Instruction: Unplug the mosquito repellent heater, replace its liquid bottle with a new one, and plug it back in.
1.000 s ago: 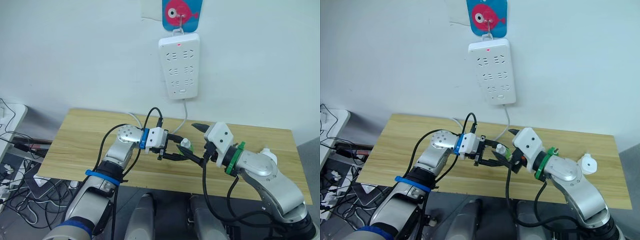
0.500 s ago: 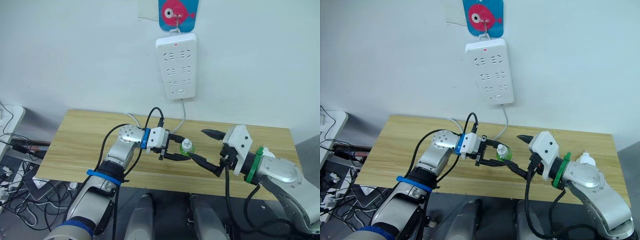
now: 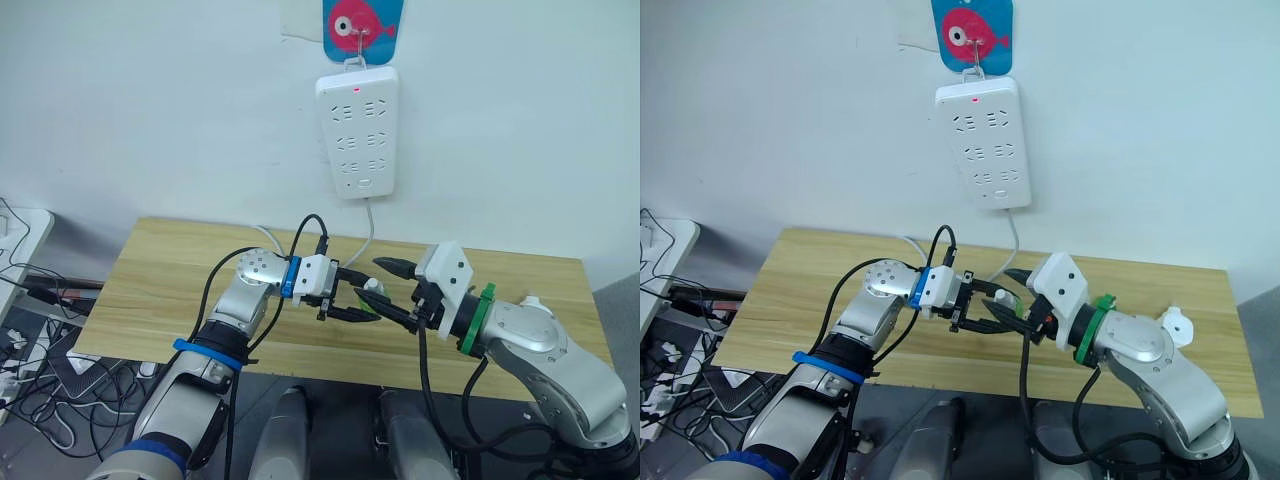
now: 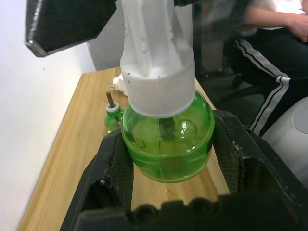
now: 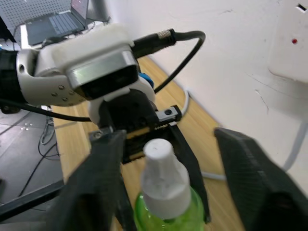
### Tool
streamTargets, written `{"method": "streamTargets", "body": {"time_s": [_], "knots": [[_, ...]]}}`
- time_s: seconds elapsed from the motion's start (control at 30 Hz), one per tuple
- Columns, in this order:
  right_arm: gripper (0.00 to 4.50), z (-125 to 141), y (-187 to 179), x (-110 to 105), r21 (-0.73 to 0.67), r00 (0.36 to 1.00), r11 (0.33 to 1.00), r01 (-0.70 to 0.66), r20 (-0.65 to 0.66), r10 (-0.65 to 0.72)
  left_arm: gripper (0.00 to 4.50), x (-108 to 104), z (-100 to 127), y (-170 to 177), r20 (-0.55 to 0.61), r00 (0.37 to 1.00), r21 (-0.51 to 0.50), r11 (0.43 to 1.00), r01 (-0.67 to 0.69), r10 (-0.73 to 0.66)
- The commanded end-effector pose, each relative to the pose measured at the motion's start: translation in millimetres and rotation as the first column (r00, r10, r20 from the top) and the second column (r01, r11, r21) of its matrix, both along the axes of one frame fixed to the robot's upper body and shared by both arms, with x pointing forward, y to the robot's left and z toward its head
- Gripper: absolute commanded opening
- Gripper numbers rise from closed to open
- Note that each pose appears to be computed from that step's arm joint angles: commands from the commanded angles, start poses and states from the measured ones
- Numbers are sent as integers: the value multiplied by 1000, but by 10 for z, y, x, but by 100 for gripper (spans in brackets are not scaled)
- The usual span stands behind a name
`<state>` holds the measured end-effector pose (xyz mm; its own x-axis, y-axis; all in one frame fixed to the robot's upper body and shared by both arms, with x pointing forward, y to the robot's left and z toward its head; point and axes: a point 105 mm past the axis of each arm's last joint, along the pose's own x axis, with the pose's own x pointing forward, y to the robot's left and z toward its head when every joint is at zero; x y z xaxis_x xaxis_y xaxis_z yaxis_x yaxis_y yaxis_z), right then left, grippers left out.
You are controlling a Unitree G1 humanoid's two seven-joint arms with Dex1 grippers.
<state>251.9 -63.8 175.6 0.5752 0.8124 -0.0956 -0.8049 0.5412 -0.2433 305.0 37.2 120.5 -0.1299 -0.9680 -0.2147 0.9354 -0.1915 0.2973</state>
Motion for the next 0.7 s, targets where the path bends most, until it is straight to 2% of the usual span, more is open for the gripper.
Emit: {"method": "streamTargets", "body": {"time_s": [0.03, 0.13, 0.27, 0.37, 0.53, 0.63, 0.7], "knots": [[144, 81, 40, -61, 9, 998, 999, -36, 50, 36, 222, -34, 85, -47, 27, 999, -33, 999, 21, -20], [34, 83, 52, -89, 15, 998, 999, -50, 45, 49, 222, -37, 90, -64, 28, 999, -34, 999, 23, -22], [30, 130, 98, -238, 55, 992, 990, -129, 16, 128, 222, -24, 83, -65, 31, 999, -32, 999, 19, -18], [30, 277, 96, -270, 85, 990, 988, -131, 66, 125, 222, -19, 76, -58, 31, 999, -29, 999, 15, -14], [30, 654, -14, -203, 175, 985, 984, -41, 175, 10, 222, 23, 9, 48, 10, 1000, -14, 999, -30, 30], [30, 750, -48, -177, 212, 983, 977, -3, 179, -36, 222, 42, -38, 117, -1, 999, -5, 999, -54, 54], [30, 745, -112, -89, 250, 982, 965, 80, 145, -119, 222, 37, -79, 169, -7, 998, 5, 998, -65, 65]]}}
